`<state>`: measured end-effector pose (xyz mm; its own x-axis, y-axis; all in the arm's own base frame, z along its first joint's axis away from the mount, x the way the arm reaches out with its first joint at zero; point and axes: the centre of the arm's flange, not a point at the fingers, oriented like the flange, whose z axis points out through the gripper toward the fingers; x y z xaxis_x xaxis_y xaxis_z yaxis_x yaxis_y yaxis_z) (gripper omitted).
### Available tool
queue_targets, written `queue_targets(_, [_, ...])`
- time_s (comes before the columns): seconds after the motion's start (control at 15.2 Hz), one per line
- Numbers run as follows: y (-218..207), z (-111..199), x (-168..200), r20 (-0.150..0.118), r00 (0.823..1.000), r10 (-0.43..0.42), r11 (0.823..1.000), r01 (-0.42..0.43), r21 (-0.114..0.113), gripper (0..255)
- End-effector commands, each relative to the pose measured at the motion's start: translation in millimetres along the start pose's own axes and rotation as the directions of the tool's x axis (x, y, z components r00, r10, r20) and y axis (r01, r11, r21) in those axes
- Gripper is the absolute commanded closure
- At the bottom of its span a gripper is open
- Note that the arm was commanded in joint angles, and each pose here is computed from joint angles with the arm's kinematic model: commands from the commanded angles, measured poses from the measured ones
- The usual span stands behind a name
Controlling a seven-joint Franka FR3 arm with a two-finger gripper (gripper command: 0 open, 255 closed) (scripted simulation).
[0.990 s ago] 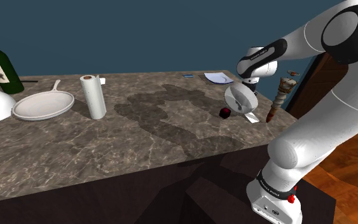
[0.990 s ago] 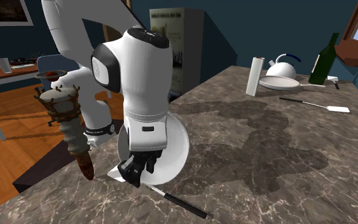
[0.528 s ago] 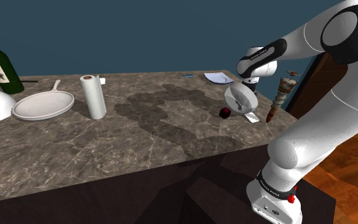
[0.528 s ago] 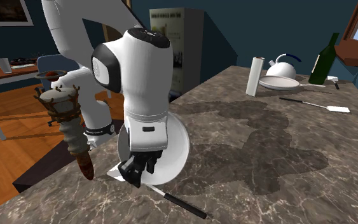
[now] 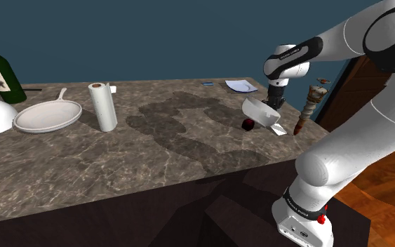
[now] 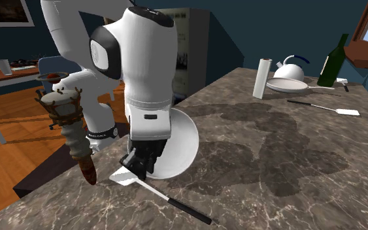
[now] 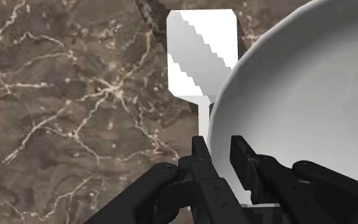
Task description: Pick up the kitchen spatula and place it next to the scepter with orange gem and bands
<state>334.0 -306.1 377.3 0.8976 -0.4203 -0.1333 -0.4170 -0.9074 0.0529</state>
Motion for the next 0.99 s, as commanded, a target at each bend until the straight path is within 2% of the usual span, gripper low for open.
queue_targets(0.0, [2, -9, -2, 0.002, 1.000, 0.000, 1.000, 0.000, 0.000, 255])
queue_targets(0.92, [6, -82, -11, 0.002, 1.000, 0.000, 1.000, 0.000, 0.000, 255])
